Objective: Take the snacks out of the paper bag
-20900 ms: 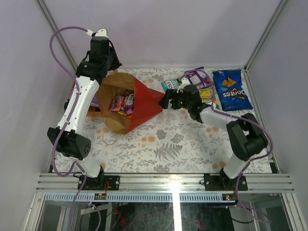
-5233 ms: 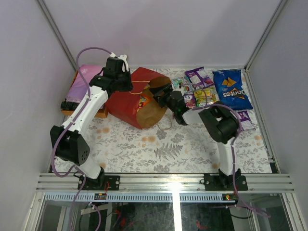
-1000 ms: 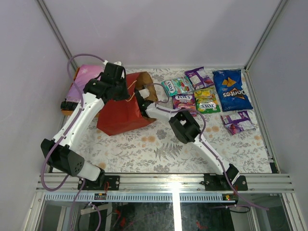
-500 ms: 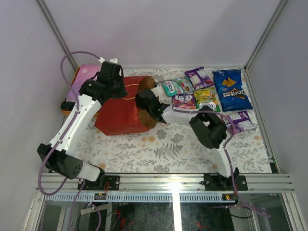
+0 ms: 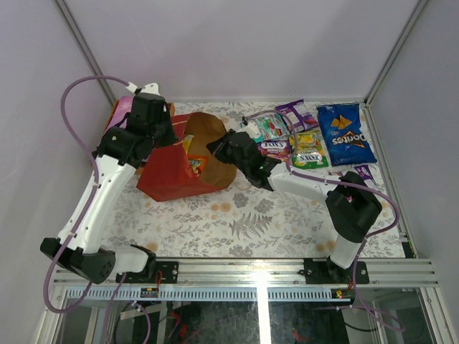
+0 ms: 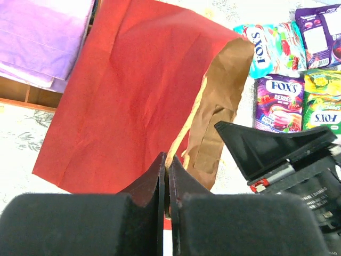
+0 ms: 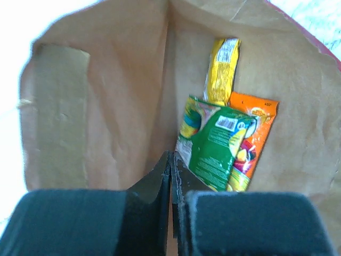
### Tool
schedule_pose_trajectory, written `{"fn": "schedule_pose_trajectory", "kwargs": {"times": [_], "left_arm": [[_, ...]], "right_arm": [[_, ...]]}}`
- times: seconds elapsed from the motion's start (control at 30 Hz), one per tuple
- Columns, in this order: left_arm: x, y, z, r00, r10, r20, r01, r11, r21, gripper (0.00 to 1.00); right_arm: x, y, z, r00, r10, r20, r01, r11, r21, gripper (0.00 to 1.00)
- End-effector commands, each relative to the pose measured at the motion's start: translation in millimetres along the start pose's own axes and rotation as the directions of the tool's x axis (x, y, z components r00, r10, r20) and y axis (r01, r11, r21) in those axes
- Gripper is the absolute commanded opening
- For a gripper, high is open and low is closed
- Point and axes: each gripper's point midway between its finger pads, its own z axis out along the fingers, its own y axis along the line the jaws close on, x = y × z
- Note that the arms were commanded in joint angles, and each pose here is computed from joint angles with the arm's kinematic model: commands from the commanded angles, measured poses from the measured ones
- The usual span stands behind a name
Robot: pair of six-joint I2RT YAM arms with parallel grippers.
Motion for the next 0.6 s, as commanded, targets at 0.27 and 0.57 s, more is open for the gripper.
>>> {"fn": "schedule_pose_trajectory", "kwargs": {"times": [0.27, 0.57], "left_arm": [[17.6, 3.6, -9.2, 0.999, 0.019, -0.043, -0.018, 1.000, 0.023, 0.00], [63.5, 5.2, -7.3, 0.995, -0.060, -0.078, 0.067, 0.993, 0.099, 0.00]], "right_arm": [[96.5, 0.1, -45.8, 0.885, -0.279, -0.373, 0.241, 0.959, -0.146, 0.17], [140.3, -10.3, -56.5, 0.925, -0.106, -0.365, 0.067, 0.991, -0.119, 0.41]]}}
